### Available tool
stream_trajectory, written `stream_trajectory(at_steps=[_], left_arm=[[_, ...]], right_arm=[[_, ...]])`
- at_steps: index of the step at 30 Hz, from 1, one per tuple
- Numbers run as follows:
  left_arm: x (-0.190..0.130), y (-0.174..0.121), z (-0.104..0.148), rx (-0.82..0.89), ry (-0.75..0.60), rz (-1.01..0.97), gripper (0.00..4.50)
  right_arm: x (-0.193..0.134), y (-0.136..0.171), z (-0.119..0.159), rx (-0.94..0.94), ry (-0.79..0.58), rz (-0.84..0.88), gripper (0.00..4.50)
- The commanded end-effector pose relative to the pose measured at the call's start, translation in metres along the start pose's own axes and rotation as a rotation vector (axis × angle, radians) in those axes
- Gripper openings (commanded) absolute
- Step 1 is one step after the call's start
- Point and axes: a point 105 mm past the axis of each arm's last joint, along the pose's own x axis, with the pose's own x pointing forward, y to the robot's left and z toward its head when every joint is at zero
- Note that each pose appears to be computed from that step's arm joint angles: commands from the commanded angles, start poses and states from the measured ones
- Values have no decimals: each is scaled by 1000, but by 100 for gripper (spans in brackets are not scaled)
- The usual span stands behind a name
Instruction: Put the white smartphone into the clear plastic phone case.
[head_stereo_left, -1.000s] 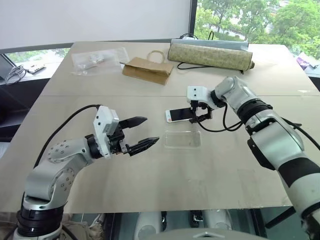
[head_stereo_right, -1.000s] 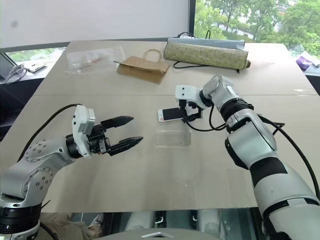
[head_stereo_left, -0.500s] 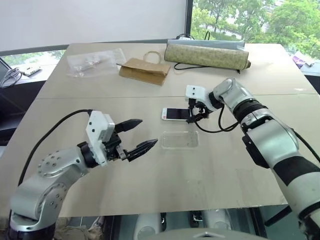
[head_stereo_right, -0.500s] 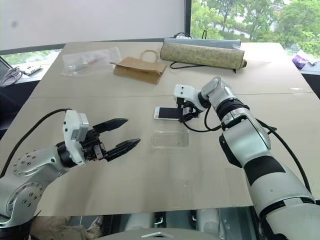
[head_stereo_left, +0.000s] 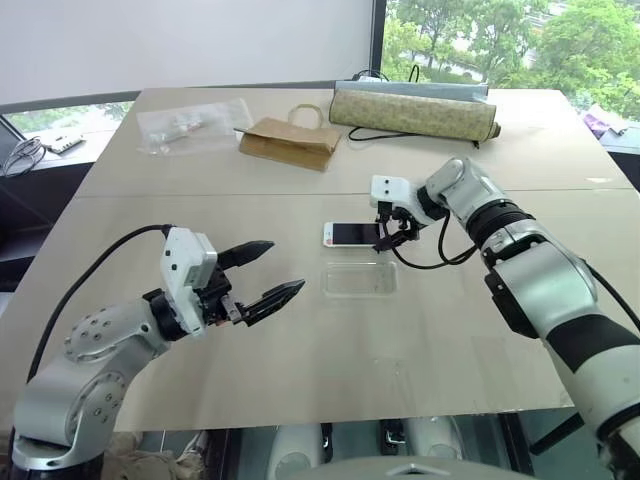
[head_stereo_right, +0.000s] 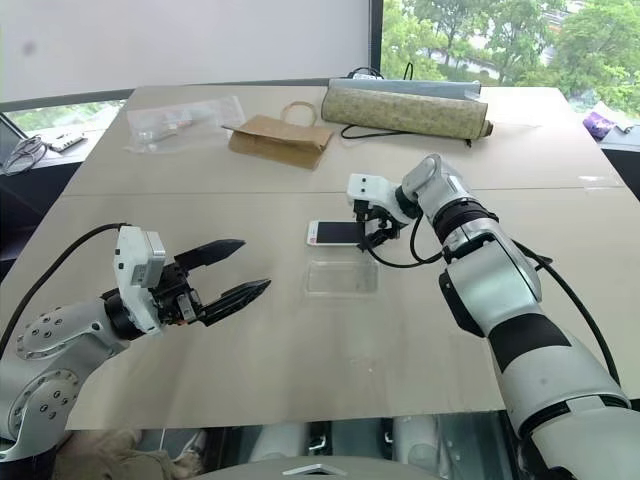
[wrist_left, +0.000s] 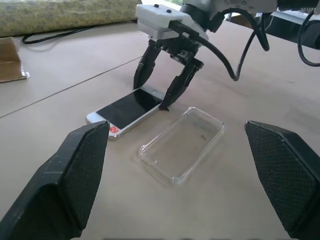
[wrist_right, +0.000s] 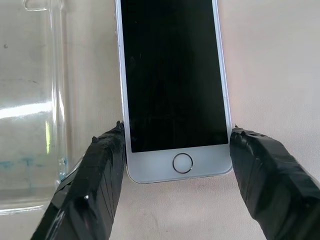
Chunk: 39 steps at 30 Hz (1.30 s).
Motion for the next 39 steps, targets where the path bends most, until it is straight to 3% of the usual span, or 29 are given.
stream_trajectory(at_steps=[1, 8, 15, 25, 29, 39], left_arm=[[2, 1, 0, 28, -10, -18, 450], [9, 5, -14, 16, 3, -49, 450], [12, 14, -21, 23, 29, -70, 450], [14, 13, -31, 20, 87, -163, 450], [16, 16, -36, 36, 113, -187, 450], [21, 15, -38, 42, 118, -211, 450]], right_arm=[[-20, -8, 3, 20, -74, -27, 282], [-48, 1, 9, -20, -183, 43, 282], [-59, 38, 12, -77, -203, -12, 282], [-61, 85, 5, -146, -85, -100, 282], [-60, 92, -8, -186, 35, -132, 282], [-59, 96, -22, -234, 175, -141, 282]])
